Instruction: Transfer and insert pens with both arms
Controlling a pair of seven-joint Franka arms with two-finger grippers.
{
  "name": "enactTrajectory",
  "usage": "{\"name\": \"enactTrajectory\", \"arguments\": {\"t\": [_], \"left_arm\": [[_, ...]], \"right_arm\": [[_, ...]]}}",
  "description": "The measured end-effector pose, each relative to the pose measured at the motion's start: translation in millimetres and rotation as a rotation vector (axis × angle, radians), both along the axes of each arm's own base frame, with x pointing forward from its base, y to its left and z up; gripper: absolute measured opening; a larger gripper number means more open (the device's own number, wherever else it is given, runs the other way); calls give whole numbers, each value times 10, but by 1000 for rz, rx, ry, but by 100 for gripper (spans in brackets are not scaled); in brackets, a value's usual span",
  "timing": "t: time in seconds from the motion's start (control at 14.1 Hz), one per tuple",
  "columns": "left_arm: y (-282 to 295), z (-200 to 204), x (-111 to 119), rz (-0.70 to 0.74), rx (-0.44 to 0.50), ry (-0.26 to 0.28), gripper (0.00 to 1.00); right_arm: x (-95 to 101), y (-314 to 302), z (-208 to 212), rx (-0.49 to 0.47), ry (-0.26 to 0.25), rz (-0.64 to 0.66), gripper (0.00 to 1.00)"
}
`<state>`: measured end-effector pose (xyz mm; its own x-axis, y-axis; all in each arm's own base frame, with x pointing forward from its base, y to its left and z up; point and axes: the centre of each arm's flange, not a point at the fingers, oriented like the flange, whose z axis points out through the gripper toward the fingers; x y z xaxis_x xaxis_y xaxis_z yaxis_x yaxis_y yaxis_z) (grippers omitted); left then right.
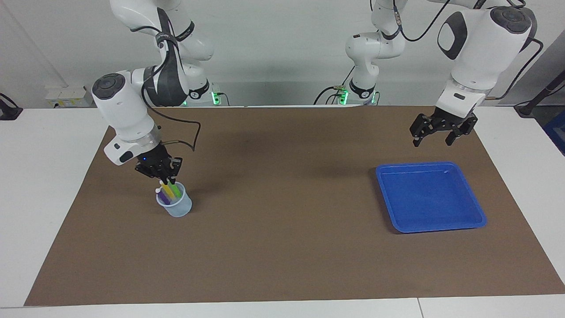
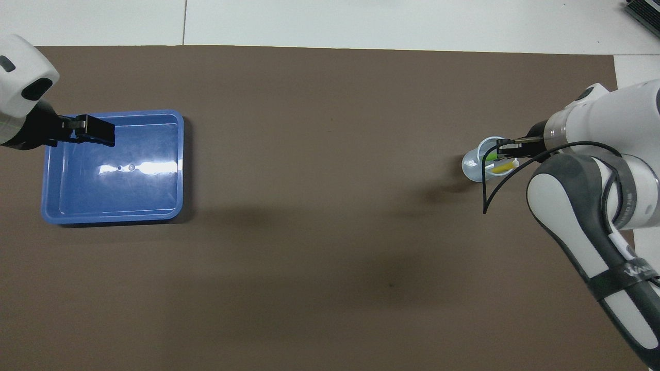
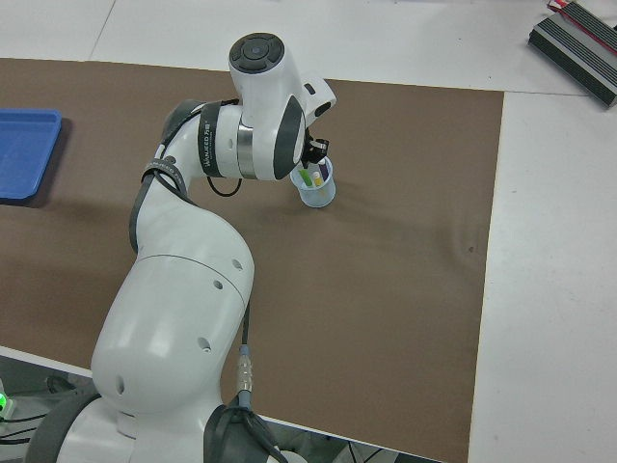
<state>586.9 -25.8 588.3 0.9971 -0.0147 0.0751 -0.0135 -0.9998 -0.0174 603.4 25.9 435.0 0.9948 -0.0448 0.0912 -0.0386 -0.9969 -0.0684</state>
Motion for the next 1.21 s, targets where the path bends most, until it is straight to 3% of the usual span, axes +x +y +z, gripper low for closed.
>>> {"name": "enactTrajectory", "arguments": {"t": [0.07,0.57,0.64,0.85,0.99,1.21], "left_arm": [[2,6,-5,-1,0,0,100],[-58,201,-140,-38,5,-8,100],[-59,227,-159,-54,7,-11,100],[-60,231,-179,-78,10,-9,100],[-60,218,-180,-79,10,-6,100],[-59,216,-180,-79,10,-6,100]], "right_arm": [[0,0,-1,0,0,-4,55],[15,20,54,1,-2,-3,60],[19,26,109,0,6,-1,65],[23,48,448,-4,43,8,78],[-5,58,742,-9,62,12,96],[-139,74,1113,-23,80,16,100]]}}
